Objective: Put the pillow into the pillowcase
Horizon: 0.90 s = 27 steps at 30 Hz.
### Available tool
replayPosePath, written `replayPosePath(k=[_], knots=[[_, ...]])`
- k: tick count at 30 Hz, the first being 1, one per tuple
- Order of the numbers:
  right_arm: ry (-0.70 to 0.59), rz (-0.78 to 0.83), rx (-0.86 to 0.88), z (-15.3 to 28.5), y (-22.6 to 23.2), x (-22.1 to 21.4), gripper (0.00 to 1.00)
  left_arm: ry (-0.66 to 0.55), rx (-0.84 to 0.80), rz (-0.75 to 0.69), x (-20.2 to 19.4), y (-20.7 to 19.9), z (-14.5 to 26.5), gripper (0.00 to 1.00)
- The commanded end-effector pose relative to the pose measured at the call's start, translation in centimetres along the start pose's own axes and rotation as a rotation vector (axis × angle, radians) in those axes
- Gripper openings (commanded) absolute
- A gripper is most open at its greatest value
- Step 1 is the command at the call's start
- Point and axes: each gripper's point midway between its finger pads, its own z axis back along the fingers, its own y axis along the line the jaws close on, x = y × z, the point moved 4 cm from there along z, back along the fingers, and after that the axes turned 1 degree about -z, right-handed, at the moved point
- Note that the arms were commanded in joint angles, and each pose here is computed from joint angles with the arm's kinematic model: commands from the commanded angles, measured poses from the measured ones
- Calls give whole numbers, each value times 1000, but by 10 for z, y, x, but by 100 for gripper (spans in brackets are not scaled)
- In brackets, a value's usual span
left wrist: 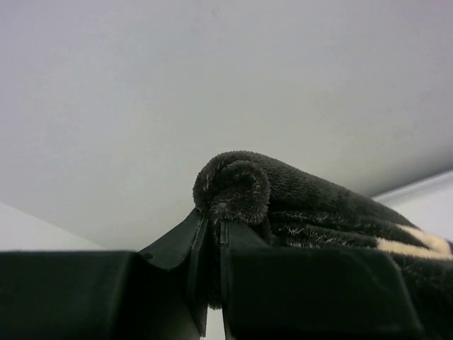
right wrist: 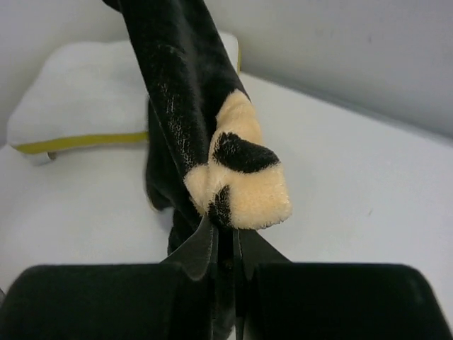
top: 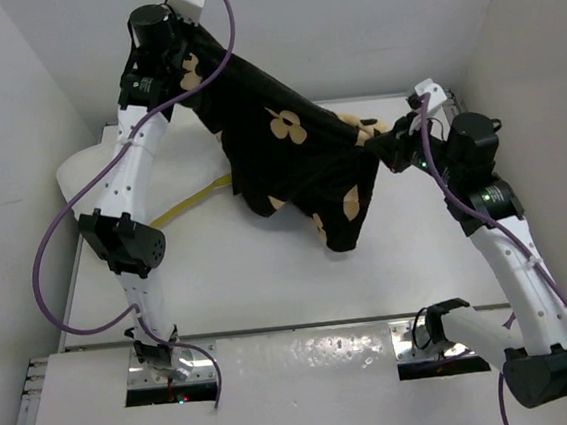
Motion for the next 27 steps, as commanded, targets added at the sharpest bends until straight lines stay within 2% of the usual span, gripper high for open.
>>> replayPosePath(k=[1, 4, 5, 7, 8, 9, 10, 11, 13, 14, 15, 16, 17, 18, 19, 20, 21, 22, 23, 25, 26, 27], knots=[[-251, 138, 61, 37, 27, 82, 0, -272, 237, 97, 70, 49, 19, 0], [-209, 69, 140, 29, 36, 67, 0, -334, 196, 100, 81, 23, 6, 0], [-140, -43, 198, 18, 40, 41, 0, -375, 171, 107, 92, 4, 3, 0], [-121, -160, 245, 6, 42, 21, 0, -393, 118, 107, 91, -30, -14, 0], [-77, -303, 211, -4, 33, -10, 0, -422, 55, 103, 100, -62, -17, 0], [-107, -354, 168, -9, 24, -17, 0, -406, 5, 81, 90, -93, -32, 0], [-85, -505, 37, -12, -2, -45, 0, -401, -58, 53, 85, -135, -42, 0], [-79, -563, -2, -10, -12, -54, 0, -412, -75, 56, 91, -145, -38, 0], [4, -739, -316, 2, -61, -95, 3, -356, -170, 37, 68, -199, -52, 0], [21, -765, -421, 9, -77, -98, 14, -344, -238, 29, 61, -228, -53, 0], [134, -808, -617, 25, -94, -129, 27, -307, -299, 18, 43, -255, -59, 3], [163, -800, -712, 36, -109, -138, 49, -244, -362, 12, 25, -276, -58, 11], [200, -759, -775, 44, -118, -142, 64, -218, -401, 12, 17, -295, -56, 24], [268, -751, -823, 51, -123, -154, 77, -186, -439, 7, 5, -310, -57, 52], [273, -698, -871, 58, -135, -148, 89, -147, -511, -7, -4, -326, -49, 64], [307, -684, -883, 61, -137, -148, 93, -134, -538, -12, -4, -329, -44, 79], [321, -663, -878, 59, -140, -145, 97, -101, -561, -24, -10, -331, -38, 99], [318, -608, -846, 55, -141, -133, 99, -92, -569, -22, -8, -332, -34, 100], [298, -563, -808, 48, -141, -125, 97, -92, -558, -9, 0, -320, -29, 100], [312, -392, -672, 27, -123, -117, 86, -57, -529, 47, 2, -297, -26, 100], [287, -310, -611, 12, -114, -111, 62, -65, -507, 82, 14, -275, -20, 100], [308, -226, -492, -9, -83, -114, 39, -60, -495, 112, 17, -260, -18, 100]])
